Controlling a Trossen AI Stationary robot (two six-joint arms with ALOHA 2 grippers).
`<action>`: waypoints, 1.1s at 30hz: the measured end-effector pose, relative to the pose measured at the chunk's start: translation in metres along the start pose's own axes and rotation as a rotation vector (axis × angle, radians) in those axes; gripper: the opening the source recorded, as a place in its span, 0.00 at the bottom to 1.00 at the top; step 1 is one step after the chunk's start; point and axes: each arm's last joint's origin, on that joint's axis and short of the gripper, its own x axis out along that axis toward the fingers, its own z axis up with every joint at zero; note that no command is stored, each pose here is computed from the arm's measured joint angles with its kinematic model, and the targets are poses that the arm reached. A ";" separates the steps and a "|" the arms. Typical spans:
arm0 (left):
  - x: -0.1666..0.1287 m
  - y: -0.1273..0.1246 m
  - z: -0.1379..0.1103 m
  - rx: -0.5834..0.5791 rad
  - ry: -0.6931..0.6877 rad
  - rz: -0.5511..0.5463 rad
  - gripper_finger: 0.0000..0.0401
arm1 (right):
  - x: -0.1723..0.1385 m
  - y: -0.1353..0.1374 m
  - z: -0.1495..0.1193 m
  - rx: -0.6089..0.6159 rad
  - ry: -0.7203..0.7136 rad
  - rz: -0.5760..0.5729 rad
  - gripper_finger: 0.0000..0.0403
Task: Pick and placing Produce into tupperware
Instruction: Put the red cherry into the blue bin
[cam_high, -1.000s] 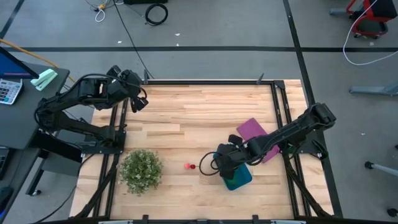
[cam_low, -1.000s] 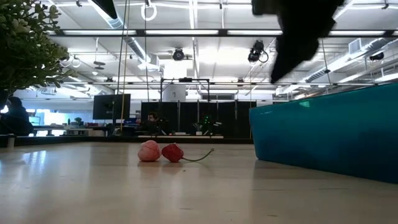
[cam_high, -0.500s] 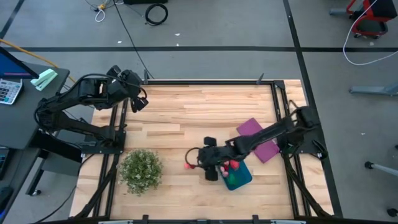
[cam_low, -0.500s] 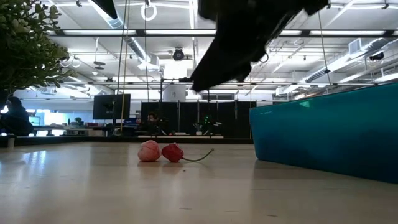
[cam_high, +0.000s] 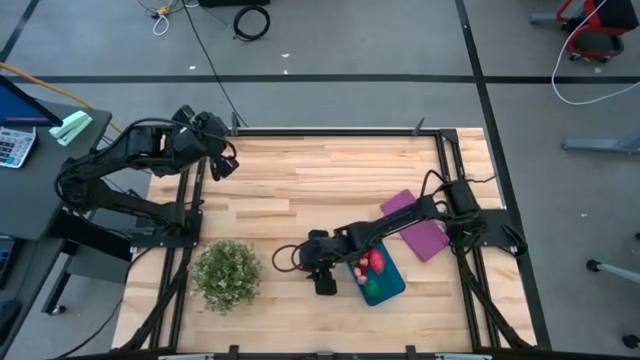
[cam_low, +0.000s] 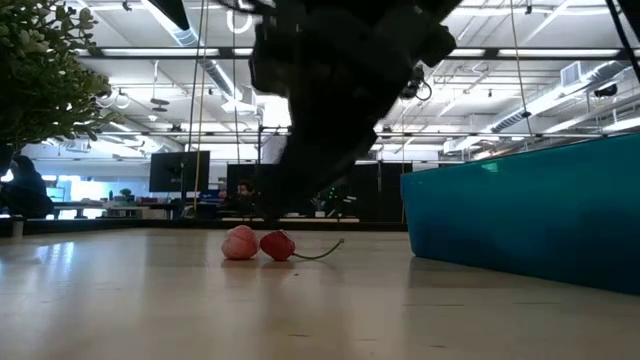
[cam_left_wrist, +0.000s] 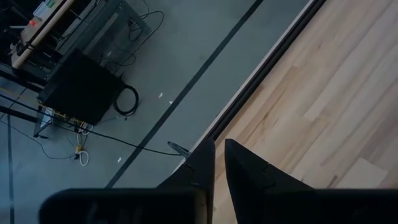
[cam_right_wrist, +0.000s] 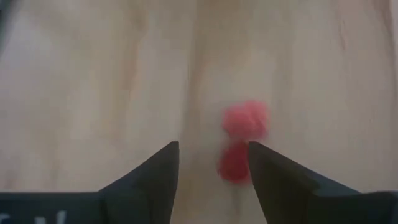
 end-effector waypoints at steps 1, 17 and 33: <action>0.000 0.000 0.000 -0.001 0.000 0.000 0.11 | 0.001 -0.002 0.000 0.010 0.034 -0.008 0.49; 0.000 0.000 0.000 -0.004 -0.003 0.000 0.10 | 0.009 -0.010 -0.003 0.046 0.103 -0.022 0.49; 0.000 0.000 0.000 -0.004 -0.003 0.000 0.10 | 0.019 -0.016 -0.007 -0.012 0.102 -0.061 0.37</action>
